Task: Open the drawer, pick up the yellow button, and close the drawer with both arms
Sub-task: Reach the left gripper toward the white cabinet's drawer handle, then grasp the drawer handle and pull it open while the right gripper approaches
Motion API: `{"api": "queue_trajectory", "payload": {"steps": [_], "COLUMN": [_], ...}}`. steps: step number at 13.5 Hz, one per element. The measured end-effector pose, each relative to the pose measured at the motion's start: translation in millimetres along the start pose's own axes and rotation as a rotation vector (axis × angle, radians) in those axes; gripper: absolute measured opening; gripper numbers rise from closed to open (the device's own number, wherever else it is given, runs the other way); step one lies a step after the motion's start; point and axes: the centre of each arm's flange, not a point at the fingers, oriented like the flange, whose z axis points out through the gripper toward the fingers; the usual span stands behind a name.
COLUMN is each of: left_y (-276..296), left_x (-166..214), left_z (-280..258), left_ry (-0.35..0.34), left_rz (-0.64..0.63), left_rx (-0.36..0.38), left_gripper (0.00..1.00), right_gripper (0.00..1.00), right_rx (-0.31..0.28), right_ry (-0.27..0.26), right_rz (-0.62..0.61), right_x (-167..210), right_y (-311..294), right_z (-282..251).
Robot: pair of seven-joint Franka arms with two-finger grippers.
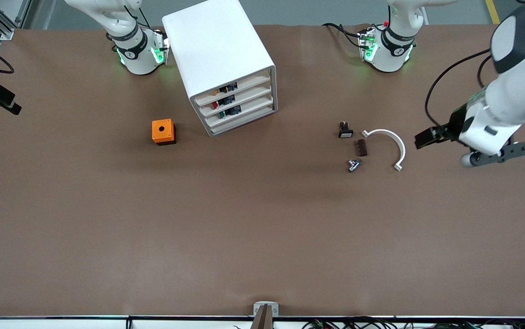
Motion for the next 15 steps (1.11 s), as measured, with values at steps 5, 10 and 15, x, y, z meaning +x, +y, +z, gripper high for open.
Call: {"api": "queue_trajectory", "payload": {"steps": [5,10,15], "left_y": [68.5,106.6,182.8], "left_x": [30.2,28.8,-25.4], "left_z": [100.2,178.7,245.9], "left_ry": [-0.148,-0.313,-0.526], "left_rz": [-0.345,-0.769,-1.210], "left_rx": [0.042,0.105,0.252], "left_gripper": [1.00,1.00,0.99], "right_gripper": [1.00,1.00,1.00], "right_rx": [-0.001,0.001,-0.003], "right_ry": [0.002,-0.030,-0.103], "right_rz": [-0.017,-0.031,-0.042], "right_x": [0.2,13.4,35.0], "right_y": [-7.0,-15.6,-23.8], "right_z": [1.4,38.6,87.7]}}
